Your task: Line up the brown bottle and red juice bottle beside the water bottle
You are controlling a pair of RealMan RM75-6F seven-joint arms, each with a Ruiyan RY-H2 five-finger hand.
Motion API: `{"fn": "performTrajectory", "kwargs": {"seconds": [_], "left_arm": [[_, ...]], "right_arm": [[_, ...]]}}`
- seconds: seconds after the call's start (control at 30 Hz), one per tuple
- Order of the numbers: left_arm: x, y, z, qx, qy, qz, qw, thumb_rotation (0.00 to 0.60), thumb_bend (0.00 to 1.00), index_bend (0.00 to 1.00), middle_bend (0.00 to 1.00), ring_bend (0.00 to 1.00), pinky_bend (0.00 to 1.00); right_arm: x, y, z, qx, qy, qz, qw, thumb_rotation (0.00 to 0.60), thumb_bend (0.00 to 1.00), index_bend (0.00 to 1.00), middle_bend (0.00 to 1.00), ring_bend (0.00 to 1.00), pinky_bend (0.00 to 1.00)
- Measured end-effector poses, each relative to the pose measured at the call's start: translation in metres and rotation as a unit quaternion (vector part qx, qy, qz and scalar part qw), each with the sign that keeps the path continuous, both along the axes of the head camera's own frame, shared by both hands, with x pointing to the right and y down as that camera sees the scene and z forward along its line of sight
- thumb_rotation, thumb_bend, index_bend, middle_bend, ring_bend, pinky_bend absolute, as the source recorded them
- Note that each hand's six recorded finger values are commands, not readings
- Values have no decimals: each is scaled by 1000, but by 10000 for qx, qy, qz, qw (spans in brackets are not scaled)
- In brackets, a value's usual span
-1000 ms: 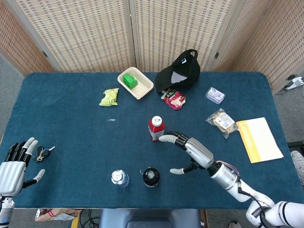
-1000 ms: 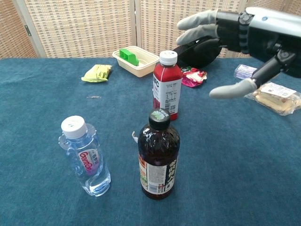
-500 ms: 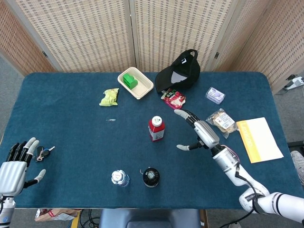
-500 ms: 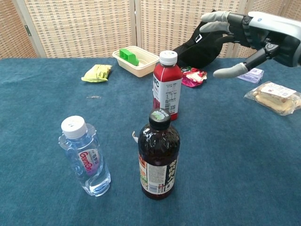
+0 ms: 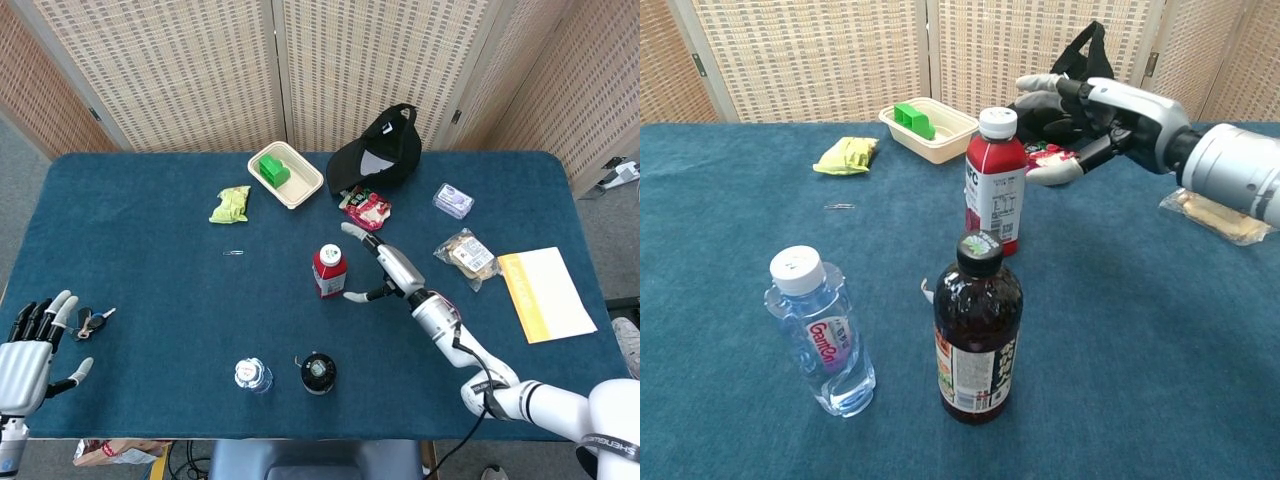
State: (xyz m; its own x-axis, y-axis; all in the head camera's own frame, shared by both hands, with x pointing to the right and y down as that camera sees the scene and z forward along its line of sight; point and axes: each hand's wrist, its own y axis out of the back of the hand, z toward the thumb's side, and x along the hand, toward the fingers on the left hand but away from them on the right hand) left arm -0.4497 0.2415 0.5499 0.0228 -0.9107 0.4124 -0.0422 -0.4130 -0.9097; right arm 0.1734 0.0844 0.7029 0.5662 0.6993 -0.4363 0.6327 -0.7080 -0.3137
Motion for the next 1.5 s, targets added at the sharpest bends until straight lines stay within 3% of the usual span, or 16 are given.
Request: {"fn": "performTrajectory", "kwargs": {"seconds": [0.2, 0.4, 0.57, 0.87, 1.13, 1.5], "left_arm": [[-3, -1, -4, 35, -32, -32, 10000, 600, 222, 103, 59, 58, 28], [-5, -3, -7, 56, -49, -41, 10000, 600, 222, 103, 59, 59, 28], [-4, -4, -9, 64, -38, -46, 10000, 600, 222, 104, 59, 59, 28], [-4, -4, -9, 35, -32, -53, 10000, 600, 222, 103, 59, 59, 28], [-4, -6, -10, 49, -43, -50, 10000, 600, 222, 104, 59, 59, 28], [4, -9, -8, 46, -4, 57, 10000, 600, 222, 104, 59, 59, 28]], "right_arm": [[-16, 1, 27, -293, 4, 12, 9996, 600, 0, 37, 72, 0, 79], [-30, 1, 47, -537, -87, 93, 9985, 600, 0, 60, 141, 8, 79], [-40, 0, 56, -645, -149, 106, 9978, 600, 16, 271, 282, 112, 121], [-51, 3, 66, -816, -273, 142, 9962, 600, 323, 628, 510, 331, 242], [-42, -1, 54, -688, -436, 117, 9966, 600, 337, 672, 548, 393, 300], [-2, 9, 0, -657, -653, -301, 9952, 600, 337, 672, 549, 396, 315]]}}
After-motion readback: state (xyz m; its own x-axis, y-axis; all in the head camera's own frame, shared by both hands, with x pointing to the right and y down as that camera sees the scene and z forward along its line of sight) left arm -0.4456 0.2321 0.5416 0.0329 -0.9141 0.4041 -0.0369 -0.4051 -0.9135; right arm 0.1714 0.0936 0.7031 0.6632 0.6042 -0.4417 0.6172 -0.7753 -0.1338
